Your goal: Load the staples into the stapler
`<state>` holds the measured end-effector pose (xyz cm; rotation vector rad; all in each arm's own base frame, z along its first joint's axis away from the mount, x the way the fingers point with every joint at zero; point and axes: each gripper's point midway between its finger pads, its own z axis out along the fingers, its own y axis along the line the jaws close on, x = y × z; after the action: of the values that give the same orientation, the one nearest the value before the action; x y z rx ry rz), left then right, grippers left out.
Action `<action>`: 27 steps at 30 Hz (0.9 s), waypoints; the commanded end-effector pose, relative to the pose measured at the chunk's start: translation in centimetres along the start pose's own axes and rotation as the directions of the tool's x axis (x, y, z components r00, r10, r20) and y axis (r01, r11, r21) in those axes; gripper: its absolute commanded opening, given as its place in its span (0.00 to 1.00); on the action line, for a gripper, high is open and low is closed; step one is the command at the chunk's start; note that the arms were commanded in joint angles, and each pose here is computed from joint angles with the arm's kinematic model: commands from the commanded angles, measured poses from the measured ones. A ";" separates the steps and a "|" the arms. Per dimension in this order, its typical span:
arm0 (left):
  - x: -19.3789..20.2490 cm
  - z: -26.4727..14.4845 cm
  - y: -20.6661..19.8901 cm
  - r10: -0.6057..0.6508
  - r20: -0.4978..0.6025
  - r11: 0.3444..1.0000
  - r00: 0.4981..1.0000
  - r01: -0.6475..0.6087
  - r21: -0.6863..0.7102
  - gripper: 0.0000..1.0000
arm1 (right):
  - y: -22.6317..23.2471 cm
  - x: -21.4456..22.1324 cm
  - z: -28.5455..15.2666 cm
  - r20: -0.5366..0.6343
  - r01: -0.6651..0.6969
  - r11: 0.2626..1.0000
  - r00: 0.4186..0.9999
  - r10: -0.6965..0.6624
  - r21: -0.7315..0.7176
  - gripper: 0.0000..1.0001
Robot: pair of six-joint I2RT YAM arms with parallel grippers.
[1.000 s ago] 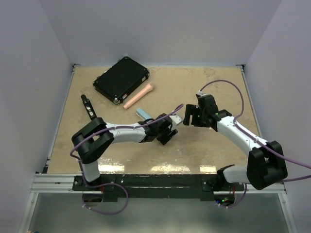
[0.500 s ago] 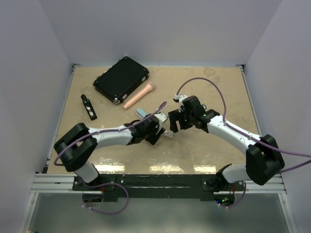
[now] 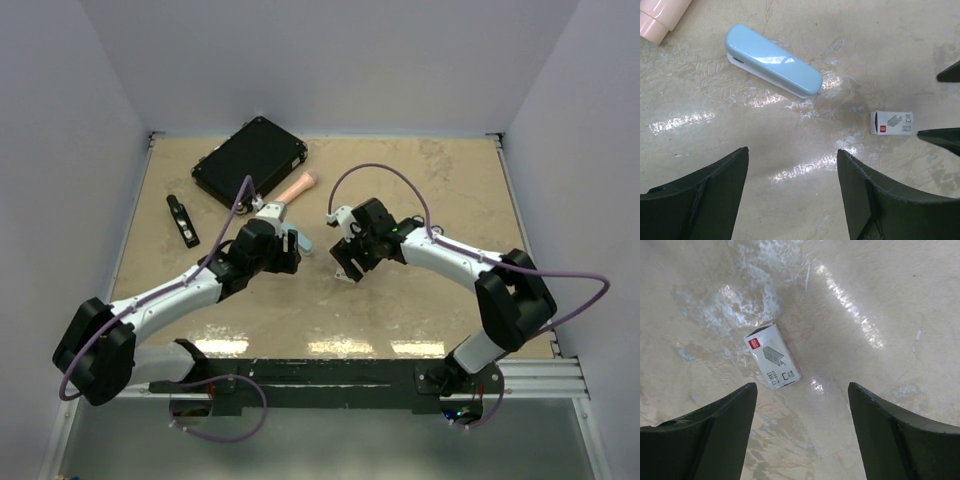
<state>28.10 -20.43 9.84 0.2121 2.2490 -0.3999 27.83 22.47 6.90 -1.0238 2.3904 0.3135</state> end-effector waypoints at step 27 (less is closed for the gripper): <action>2.8 3.1 -3.9 -0.293 -0.238 0.910 0.926 0.347 0.226 0.69 | 3.1 3.3 5.0 -0.084 0.274 0.951 0.954 -0.287 -0.142 0.47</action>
<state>25.77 -23.24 4.49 0.0218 2.5022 -0.7778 26.01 23.92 1.63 -1.4119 2.3221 0.2883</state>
